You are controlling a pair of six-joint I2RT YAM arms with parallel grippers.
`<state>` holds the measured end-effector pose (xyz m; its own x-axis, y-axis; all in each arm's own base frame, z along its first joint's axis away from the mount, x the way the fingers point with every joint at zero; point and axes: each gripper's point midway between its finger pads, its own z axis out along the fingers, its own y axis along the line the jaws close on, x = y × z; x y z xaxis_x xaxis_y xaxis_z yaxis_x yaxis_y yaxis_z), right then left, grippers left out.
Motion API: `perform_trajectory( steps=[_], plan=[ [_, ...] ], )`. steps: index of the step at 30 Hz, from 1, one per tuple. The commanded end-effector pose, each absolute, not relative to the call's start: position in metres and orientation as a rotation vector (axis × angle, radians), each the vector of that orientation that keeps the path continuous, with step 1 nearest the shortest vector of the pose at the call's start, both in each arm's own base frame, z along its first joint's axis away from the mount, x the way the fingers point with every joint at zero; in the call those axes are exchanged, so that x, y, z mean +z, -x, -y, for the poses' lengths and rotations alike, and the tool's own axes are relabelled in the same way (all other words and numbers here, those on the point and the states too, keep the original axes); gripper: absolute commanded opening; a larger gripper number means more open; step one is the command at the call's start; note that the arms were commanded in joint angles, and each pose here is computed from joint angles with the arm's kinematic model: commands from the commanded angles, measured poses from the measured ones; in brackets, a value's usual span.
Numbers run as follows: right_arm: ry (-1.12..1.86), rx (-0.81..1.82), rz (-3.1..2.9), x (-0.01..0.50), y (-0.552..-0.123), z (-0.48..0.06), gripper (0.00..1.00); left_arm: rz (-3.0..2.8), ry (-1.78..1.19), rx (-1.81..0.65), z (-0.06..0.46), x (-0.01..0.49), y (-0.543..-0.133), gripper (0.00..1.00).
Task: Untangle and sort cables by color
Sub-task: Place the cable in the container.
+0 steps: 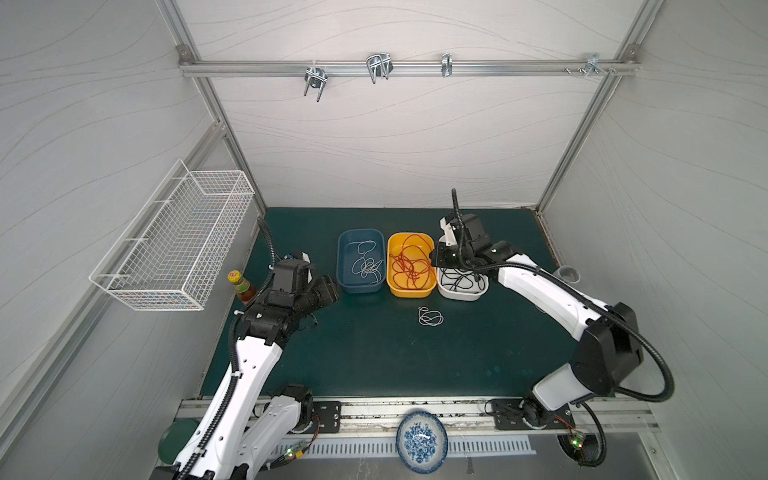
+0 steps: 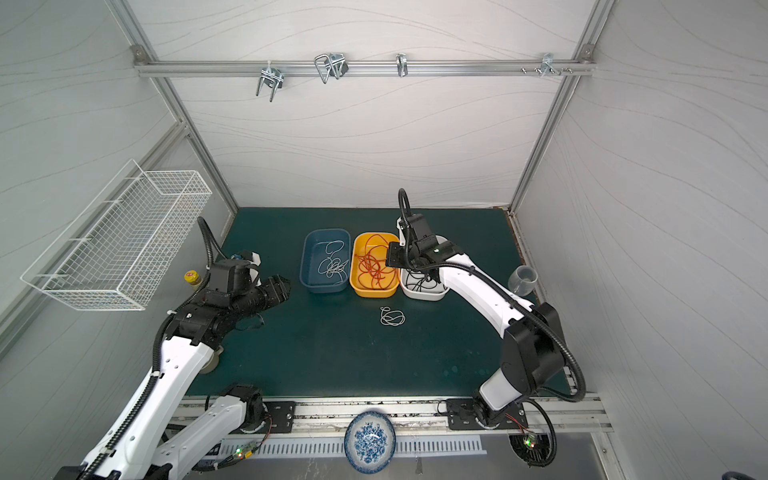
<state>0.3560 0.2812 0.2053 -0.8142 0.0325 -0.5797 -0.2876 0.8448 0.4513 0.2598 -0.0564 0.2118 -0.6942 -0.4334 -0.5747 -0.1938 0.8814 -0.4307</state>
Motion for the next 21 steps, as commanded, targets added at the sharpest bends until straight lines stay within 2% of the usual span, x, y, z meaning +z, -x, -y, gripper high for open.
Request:
perform_trajectory(
  steps=[1,7,13,21],
  plan=[
    [0.210,0.764,-2.377,0.215,-0.373,-0.296,0.00,-2.301,0.453,-0.446,0.055,0.219,-0.266,0.67],
    [0.187,0.734,-2.416,0.189,-0.393,-0.306,0.00,-2.303,0.454,-0.446,0.055,0.219,-0.267,0.67],
    [0.069,0.681,-2.480,0.147,-0.412,-0.294,0.00,-2.302,0.452,-0.445,0.055,0.219,-0.266,0.67],
    [0.049,0.651,-2.568,0.103,-0.412,-0.291,0.00,-2.306,0.450,-0.451,0.056,0.219,-0.267,0.67]
  ],
)
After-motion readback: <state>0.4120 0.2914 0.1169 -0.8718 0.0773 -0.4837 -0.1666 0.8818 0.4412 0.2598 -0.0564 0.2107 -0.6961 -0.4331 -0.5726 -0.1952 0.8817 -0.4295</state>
